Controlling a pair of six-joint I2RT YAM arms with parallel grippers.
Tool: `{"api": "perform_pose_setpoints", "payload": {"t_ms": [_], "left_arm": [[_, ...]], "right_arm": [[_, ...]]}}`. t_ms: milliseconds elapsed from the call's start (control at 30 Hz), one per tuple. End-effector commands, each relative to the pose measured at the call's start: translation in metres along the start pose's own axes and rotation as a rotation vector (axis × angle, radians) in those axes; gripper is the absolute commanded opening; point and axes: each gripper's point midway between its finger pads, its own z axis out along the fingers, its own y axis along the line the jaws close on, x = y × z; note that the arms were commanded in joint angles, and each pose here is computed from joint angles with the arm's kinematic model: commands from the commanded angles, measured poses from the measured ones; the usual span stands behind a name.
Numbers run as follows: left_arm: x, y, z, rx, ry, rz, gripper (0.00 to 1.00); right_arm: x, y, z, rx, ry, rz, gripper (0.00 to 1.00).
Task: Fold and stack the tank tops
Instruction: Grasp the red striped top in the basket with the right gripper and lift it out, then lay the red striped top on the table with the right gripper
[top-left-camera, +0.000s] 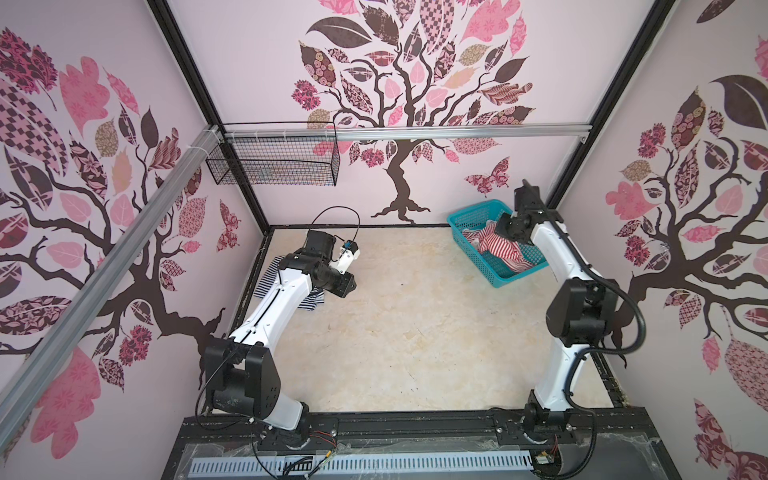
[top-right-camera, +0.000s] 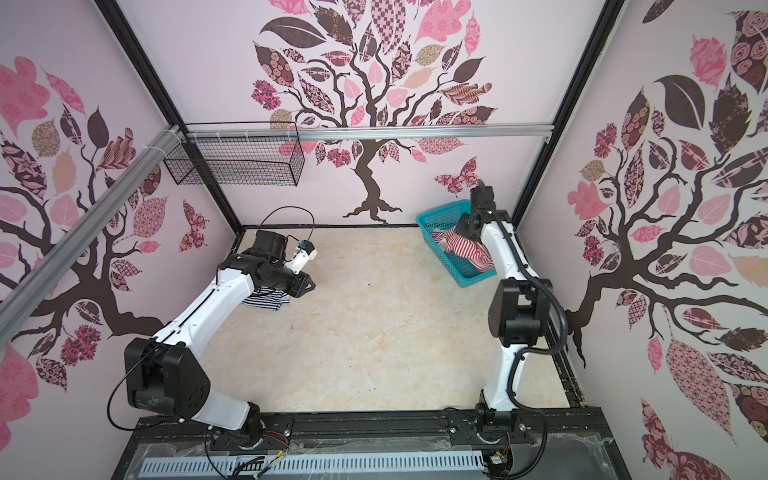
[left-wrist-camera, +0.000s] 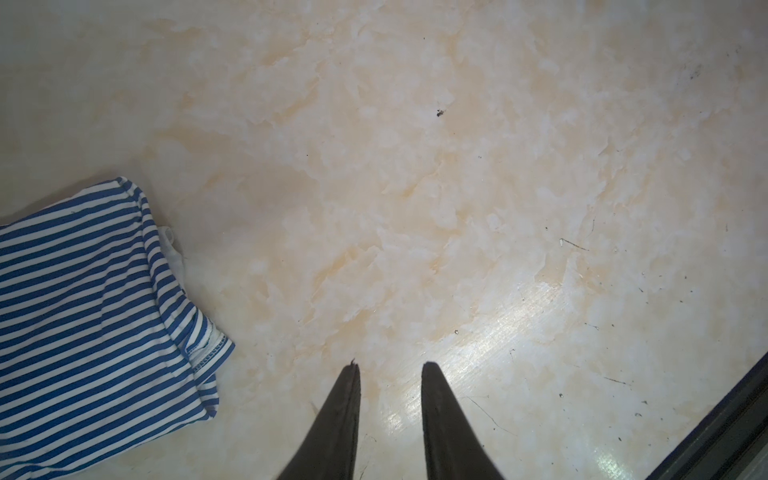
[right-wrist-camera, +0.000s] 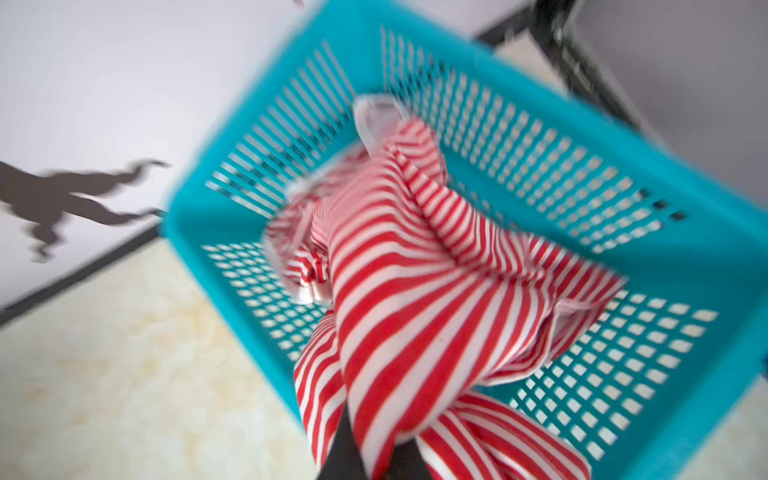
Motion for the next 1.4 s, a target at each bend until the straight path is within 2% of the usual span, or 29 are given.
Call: {"api": "perform_pose_setpoints", "payload": {"t_ms": [0,100,200,267,333,467,567,867,900,933,967,1000,1033,1067,1133,1233,1367], "left_arm": [[-0.001,-0.012,-0.008,0.041,-0.053,-0.017,0.29],[0.0,-0.016,-0.014,0.045,-0.077,-0.012,0.3],[0.003,-0.016,-0.016,0.035,-0.08,-0.007,0.3],[0.006,-0.015,-0.015,0.029,-0.076,-0.006,0.3],[0.01,-0.015,-0.012,0.028,-0.069,-0.007,0.3],[0.02,-0.017,-0.007,0.034,-0.05,-0.016,0.29],[0.027,-0.019,-0.007,0.033,-0.049,-0.019,0.29],[0.055,-0.018,0.001,0.007,-0.014,-0.035,0.31],[0.056,-0.017,0.002,-0.001,-0.017,-0.033,0.31],[0.057,-0.014,0.003,-0.013,-0.017,-0.035,0.31],[0.058,-0.013,0.003,-0.021,-0.019,-0.032,0.32],[0.06,-0.012,0.004,-0.029,-0.015,-0.027,0.32],[0.061,-0.01,0.006,-0.038,-0.011,-0.026,0.32],[0.062,-0.009,0.006,-0.043,-0.007,-0.026,0.32],[0.063,-0.01,0.008,-0.034,-0.003,-0.014,0.33],[0.063,-0.02,0.012,0.031,0.001,-0.012,0.36],[0.062,-0.035,0.022,0.087,0.024,0.035,0.38]], "right_arm": [[-0.064,0.038,-0.11,-0.195,-0.246,0.033,0.0],[-0.08,0.068,-0.191,-0.369,-0.372,0.023,0.0],[-0.078,0.101,-0.267,-0.593,-0.428,0.009,0.0],[-0.065,0.12,-0.297,-0.703,-0.414,-0.009,0.0],[-0.041,0.142,-0.308,-0.793,-0.351,-0.039,0.0],[0.021,0.163,-0.276,-0.856,-0.162,-0.038,0.0],[0.087,0.177,-0.235,-0.866,-0.024,-0.048,0.0],[0.325,0.263,-0.106,-0.813,0.427,-0.211,0.0],[0.346,0.274,-0.095,-0.804,0.473,-0.24,0.02],[0.362,0.285,-0.087,-0.802,0.513,-0.274,0.12],[0.373,0.293,-0.082,-0.793,0.539,-0.301,0.18],[0.38,0.3,-0.079,-0.785,0.55,-0.325,0.29],[0.38,0.305,-0.08,-0.78,0.54,-0.337,0.47],[0.376,0.307,-0.083,-0.782,0.528,-0.339,0.57],[0.361,0.306,-0.092,-0.775,0.484,-0.343,0.7],[0.339,0.286,-0.112,-0.722,0.425,-0.35,0.76],[0.335,0.227,-0.125,-0.601,0.392,-0.303,0.73]]}}
